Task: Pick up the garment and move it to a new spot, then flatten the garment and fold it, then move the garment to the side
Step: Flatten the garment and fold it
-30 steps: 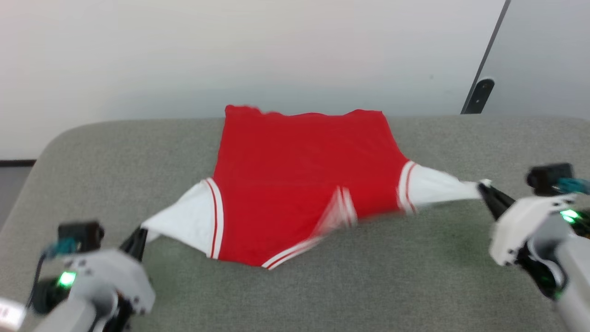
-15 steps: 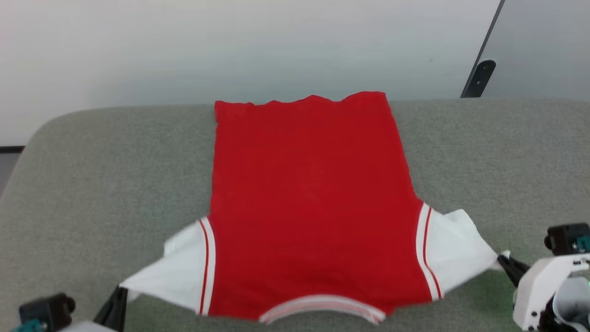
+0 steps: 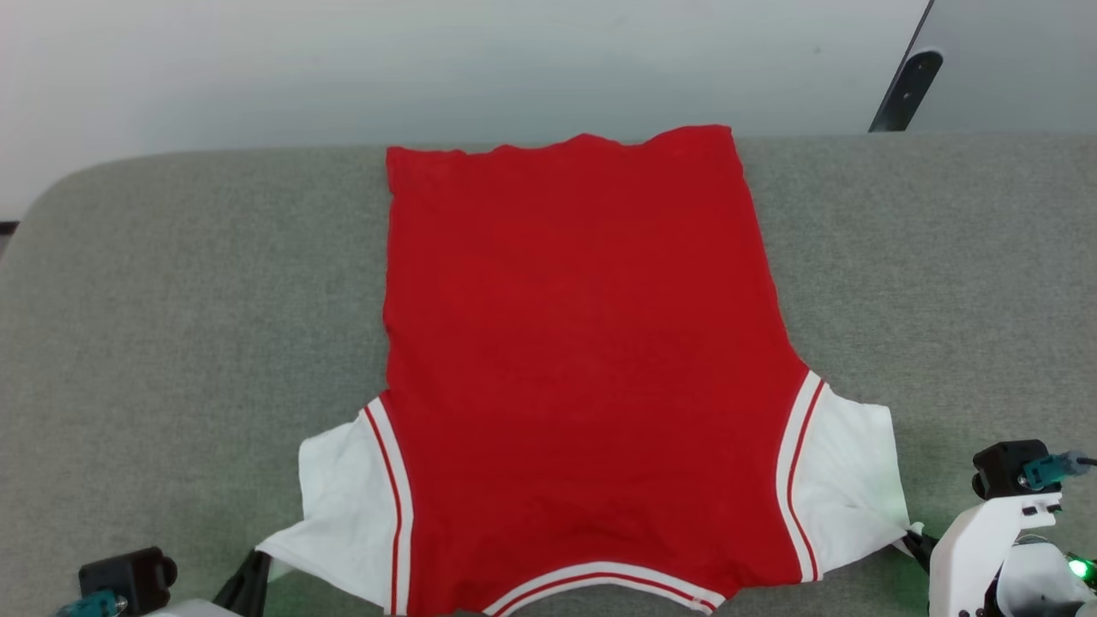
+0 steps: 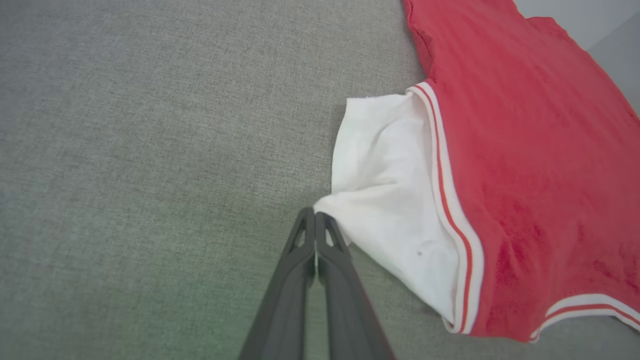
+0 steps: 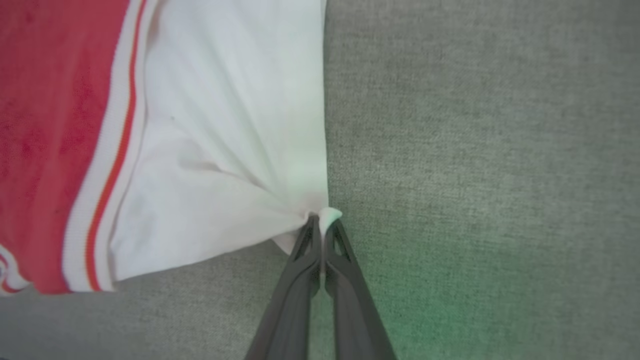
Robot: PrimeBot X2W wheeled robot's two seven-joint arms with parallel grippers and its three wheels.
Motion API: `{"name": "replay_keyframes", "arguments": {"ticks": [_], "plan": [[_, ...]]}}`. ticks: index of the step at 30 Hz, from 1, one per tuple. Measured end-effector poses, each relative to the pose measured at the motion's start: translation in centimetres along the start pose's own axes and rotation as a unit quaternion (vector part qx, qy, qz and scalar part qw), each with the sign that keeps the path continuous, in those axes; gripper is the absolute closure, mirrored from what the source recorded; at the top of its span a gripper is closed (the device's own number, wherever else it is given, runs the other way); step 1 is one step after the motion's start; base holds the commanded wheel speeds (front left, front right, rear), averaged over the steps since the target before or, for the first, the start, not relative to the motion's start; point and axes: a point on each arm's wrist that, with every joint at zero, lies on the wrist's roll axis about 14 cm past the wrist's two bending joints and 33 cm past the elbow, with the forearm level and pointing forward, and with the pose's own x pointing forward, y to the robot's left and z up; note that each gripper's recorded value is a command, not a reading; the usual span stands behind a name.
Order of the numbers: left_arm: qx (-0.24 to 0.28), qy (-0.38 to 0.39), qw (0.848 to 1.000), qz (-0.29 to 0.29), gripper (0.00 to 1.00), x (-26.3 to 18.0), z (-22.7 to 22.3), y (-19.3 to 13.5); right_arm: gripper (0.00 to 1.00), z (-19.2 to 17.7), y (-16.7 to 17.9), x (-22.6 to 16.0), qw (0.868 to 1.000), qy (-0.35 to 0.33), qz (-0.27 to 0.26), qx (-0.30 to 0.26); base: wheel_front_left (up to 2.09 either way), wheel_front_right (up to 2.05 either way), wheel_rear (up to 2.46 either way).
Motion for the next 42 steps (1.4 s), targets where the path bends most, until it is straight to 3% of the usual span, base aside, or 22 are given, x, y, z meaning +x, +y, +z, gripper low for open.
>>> {"name": "replay_keyframes", "arguments": {"ticks": [8,9,10,18,20,23,25,29,32,34,40,42], "plan": [[-0.005,0.017,1.000,0.002,1.00,1.6,-0.8,-0.1,1.00,-1.4,-0.5,1.5,0.997,0.077,-0.020,-0.010,0.00,0.00,0.00],[-0.005,0.018,1.000,-0.001,1.00,1.7,-0.9,-0.3,0.07,-1.5,-0.6,1.7,0.995,0.090,-0.025,-0.018,0.00,0.00,0.00],[-0.003,0.019,1.000,-0.003,1.00,1.8,-0.9,-0.4,0.00,-1.6,-0.4,1.8,0.994,0.102,-0.025,-0.018,0.00,0.00,0.00],[-0.006,-0.004,1.000,-0.014,1.00,2.2,0.2,-1.4,0.00,2.6,0.2,0.2,0.996,0.084,-0.008,-0.021,0.00,0.00,0.00],[-0.010,-0.011,1.000,-0.016,1.00,2.0,0.4,-1.5,0.00,4.8,0.5,-1.0,0.998,0.053,-0.001,-0.032,0.00,0.00,0.00],[-0.011,-0.029,0.999,-0.019,1.00,1.8,1.2,-1.7,0.00,10.9,0.7,-3.2,0.997,-0.066,0.003,-0.034,0.00,0.00,0.00],[-0.010,-0.037,0.999,-0.021,1.00,1.7,1.5,-1.8,0.00,15.2,1.8,-4.8,0.986,-0.161,0.012,-0.046,0.00,0.00,0.00],[-0.013,-0.052,0.998,-0.026,1.00,1.8,2.2,-2.2,0.00,22.2,3.4,-7.4,0.941,-0.330,0.016,-0.074,0.00,0.00,0.00],[-0.015,-0.060,0.997,-0.036,1.00,2.3,2.7,-3.0,0.00,25.4,3.8,-7.2,0.913,-0.398,0.014,-0.088,0.00,0.00,0.00],[-0.013,-0.067,0.997,-0.048,1.00,2.7,3.2,-3.8,0.00,27.1,3.8,-6.1,0.904,-0.415,0.004,-0.105,0.00,0.00,0.00],[-0.013,-0.085,0.993,-0.081,1.00,4.2,4.4,-6.1,0.00,32.3,4.1,-0.5,0.912,-0.388,-0.005,-0.137,0.00,0.00,0.00],[-0.014,-0.089,0.992,-0.087,1.00,4.8,4.6,-6.6,0.00,33.2,4.3,2.1,0.927,-0.349,-0.004,-0.139,0.00,0.00,0.00]]}}
